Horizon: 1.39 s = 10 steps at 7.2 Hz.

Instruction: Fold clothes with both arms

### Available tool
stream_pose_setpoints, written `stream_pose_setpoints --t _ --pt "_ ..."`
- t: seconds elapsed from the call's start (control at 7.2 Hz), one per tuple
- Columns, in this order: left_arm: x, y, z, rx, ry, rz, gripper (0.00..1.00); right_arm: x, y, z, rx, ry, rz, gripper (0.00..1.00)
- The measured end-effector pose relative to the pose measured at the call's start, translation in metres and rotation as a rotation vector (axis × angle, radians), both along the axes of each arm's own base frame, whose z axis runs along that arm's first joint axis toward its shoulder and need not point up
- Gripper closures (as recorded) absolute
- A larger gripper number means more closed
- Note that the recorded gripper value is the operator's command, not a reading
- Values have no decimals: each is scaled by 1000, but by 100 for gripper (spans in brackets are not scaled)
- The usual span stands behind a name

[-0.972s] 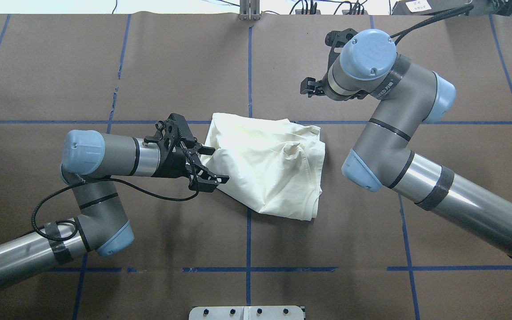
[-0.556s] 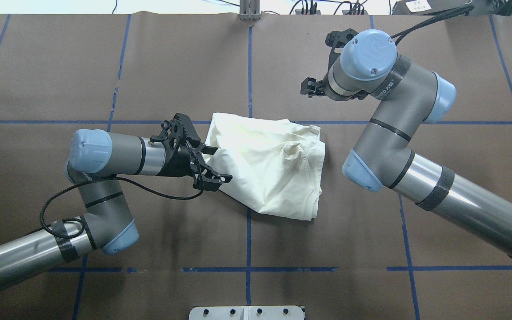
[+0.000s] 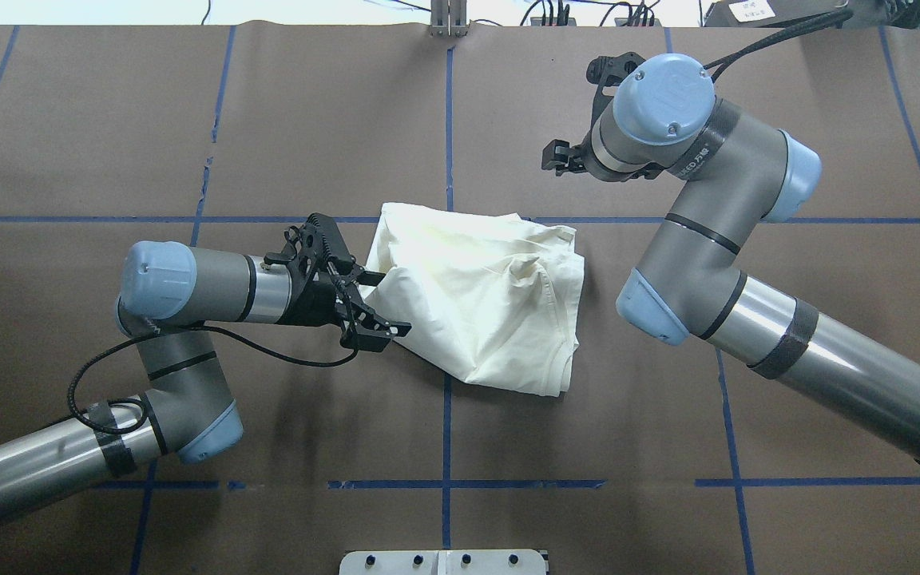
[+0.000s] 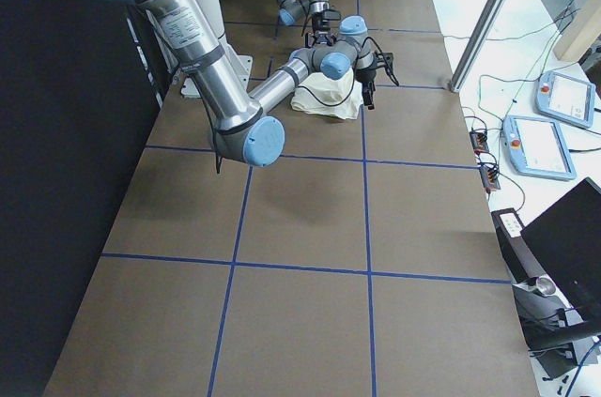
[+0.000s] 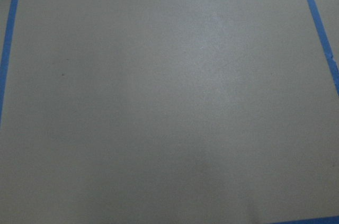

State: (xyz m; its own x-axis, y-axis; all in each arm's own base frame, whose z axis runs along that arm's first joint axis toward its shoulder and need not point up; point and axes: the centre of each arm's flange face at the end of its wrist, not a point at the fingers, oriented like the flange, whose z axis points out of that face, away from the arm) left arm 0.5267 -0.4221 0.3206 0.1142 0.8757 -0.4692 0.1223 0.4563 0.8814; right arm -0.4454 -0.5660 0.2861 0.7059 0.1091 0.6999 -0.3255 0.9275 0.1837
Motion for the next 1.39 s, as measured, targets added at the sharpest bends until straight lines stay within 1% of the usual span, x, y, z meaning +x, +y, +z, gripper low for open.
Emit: stream_pose_setpoints --t 0.28,0.56,0.83,1.25,1.39 --pt "1 9 11 -4 4 14 0 5 5 5 -1 1 0 0" --pt "12 33 11 -17 42 57 0 10 9 8 0 0 0 0" --pt "17 50 12 -25 74 85 0 11 10 11 -1 1 0 0" --pt "8 60 22 -29 74 103 0 12 9 11 -1 1 1 0" --pt "-2 65 22 -29 80 122 0 12 9 11 -1 1 2 0"
